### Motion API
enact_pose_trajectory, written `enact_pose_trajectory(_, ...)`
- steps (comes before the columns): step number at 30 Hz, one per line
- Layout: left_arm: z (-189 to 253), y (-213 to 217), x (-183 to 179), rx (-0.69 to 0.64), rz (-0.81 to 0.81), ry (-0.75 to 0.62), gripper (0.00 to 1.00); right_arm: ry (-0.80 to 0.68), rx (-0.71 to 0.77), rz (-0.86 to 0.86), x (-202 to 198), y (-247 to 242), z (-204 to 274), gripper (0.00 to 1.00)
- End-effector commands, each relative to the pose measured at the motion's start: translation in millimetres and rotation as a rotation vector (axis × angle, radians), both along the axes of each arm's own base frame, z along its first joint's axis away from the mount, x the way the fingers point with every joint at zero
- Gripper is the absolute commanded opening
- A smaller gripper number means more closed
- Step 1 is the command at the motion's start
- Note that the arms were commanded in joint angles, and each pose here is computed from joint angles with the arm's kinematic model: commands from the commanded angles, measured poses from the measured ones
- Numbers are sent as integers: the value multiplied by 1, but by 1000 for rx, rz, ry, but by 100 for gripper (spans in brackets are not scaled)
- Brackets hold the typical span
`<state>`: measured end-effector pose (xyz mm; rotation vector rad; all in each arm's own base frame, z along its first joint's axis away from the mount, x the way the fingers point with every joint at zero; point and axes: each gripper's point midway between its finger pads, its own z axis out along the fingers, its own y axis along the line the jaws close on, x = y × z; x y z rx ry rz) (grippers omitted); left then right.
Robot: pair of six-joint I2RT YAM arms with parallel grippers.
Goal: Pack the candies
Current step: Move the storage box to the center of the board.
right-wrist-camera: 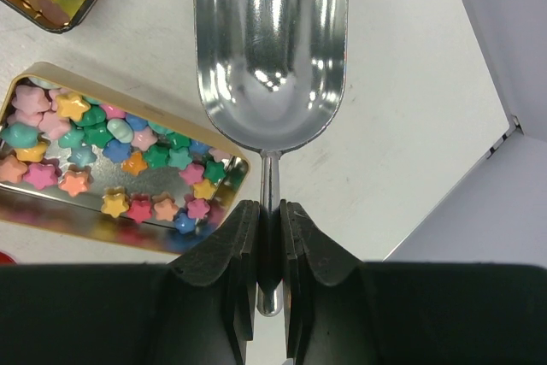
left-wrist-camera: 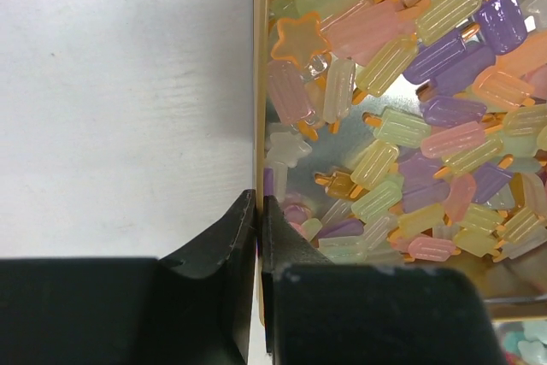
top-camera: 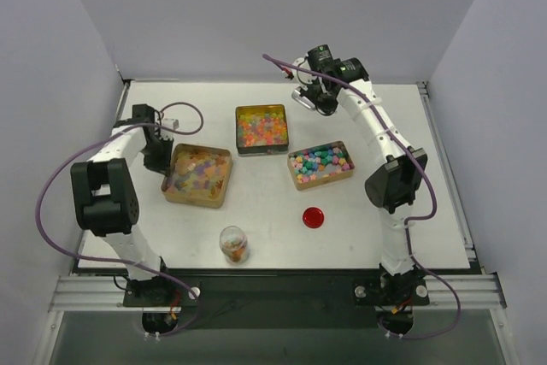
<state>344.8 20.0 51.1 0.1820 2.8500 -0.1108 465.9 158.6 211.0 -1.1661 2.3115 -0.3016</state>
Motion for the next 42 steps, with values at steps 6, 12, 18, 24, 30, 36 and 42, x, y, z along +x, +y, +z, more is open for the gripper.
enact_pose_trajectory(6, 11, -27, 42, -81, 84, -38, 21, -7, 26, -49, 0, -14, 11, 0)
enact_pose_trajectory(12, 76, -36, 89, -37, 19, -262, 51, -14, 35, -70, 2, -24, 15, 0)
enact_pose_trajectory(18, 127, -158, 104, -227, -560, -480, 57, -4, 55, -104, 1, -39, 17, 0)
enact_pose_trajectory(24, 99, -237, 120, -300, -558, -363, 32, -1, 72, -136, -1, -48, 19, 0)
enact_pose_trajectory(30, 74, -279, 139, -244, -511, -338, 17, 7, 78, -145, -6, -54, 20, 0)
enact_pose_trajectory(36, 51, -284, 131, -184, -515, -286, 11, 25, 90, -148, -8, -58, 18, 0)
enact_pose_trajectory(42, 19, -274, 87, -170, -534, -143, 10, 26, 100, -155, -4, -58, 16, 0)
